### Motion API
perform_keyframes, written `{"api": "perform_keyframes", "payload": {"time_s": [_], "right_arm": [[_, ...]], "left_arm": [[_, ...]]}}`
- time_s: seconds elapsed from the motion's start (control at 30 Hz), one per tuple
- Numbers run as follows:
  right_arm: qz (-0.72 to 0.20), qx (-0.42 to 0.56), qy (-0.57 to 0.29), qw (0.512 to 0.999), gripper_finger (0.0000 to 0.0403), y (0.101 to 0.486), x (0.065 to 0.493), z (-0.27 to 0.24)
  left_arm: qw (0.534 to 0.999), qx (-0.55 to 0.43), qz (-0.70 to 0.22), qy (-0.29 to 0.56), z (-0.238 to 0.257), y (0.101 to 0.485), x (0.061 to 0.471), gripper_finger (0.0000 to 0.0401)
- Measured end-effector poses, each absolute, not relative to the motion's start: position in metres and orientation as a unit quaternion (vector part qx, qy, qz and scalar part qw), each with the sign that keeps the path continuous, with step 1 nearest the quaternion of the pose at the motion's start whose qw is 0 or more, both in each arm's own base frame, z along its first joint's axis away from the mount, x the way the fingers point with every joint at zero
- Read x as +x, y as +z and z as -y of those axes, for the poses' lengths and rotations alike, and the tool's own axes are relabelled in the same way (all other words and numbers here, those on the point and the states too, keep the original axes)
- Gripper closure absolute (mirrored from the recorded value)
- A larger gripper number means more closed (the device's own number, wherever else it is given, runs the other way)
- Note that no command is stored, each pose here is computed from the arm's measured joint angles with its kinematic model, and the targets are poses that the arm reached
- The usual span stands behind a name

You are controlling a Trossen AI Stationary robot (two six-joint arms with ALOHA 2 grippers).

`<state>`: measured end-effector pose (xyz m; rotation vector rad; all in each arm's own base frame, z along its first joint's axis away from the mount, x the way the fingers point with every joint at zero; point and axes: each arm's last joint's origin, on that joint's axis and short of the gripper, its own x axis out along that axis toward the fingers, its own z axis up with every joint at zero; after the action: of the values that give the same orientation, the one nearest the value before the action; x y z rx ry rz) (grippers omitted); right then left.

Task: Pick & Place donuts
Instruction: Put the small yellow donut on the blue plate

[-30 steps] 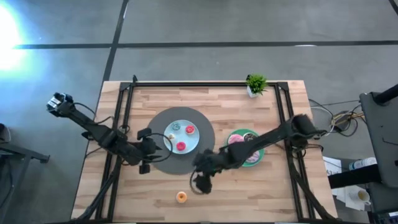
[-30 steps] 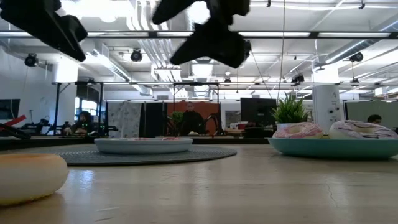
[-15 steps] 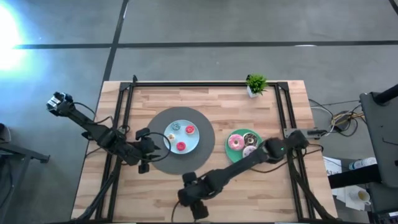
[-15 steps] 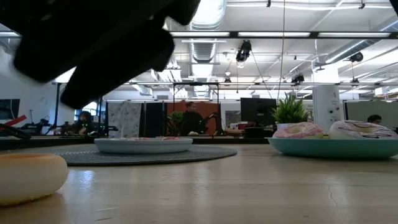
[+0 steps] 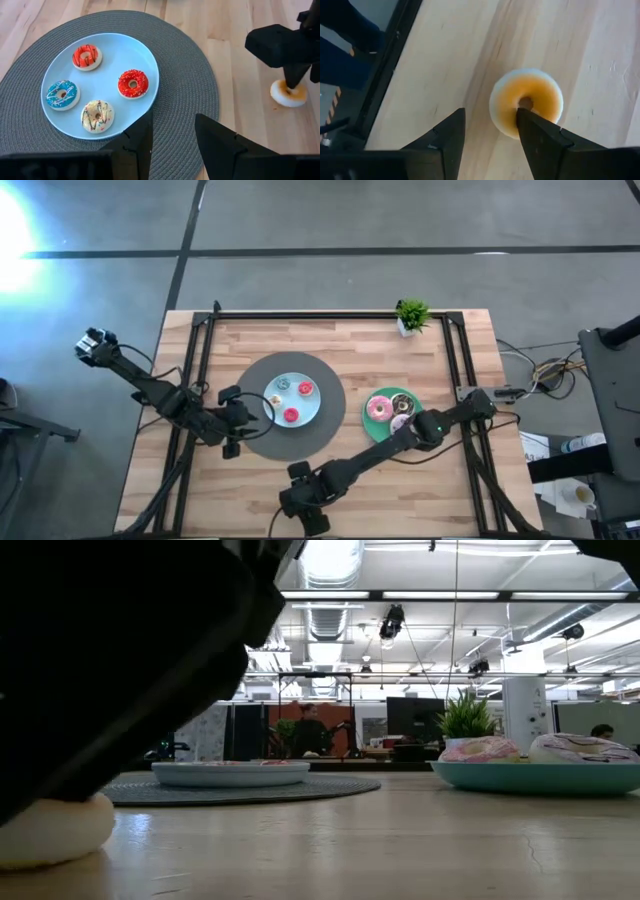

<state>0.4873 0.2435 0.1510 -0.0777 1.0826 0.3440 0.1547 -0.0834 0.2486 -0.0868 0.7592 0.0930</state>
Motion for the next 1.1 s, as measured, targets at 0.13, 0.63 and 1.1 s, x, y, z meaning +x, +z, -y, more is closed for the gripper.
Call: {"api": "perform_keyframes", "payload": {"time_s": [0.13, 0.63, 1.1], "right_arm": [[-0.507, -0.037, 0.165, 0.845, 0.0250, 0.150, 0.489, -0.244], [-0.503, 0.000, 0.140, 0.853, 0.0342, 0.130, 0.498, -0.226], [-0.482, 0.148, -0.031, 0.863, 0.0390, 0.211, 0.485, -0.174]], "left_arm": [[0.926, -0.042, -0.371, 0.046, 0.083, 0.248, 0.155, 0.0279], [0.925, -0.046, -0.374, 0.049, 0.083, 0.248, 0.154, 0.0279], [0.929, -0.022, -0.365, 0.061, 0.083, 0.248, 0.153, 0.0279]]}}
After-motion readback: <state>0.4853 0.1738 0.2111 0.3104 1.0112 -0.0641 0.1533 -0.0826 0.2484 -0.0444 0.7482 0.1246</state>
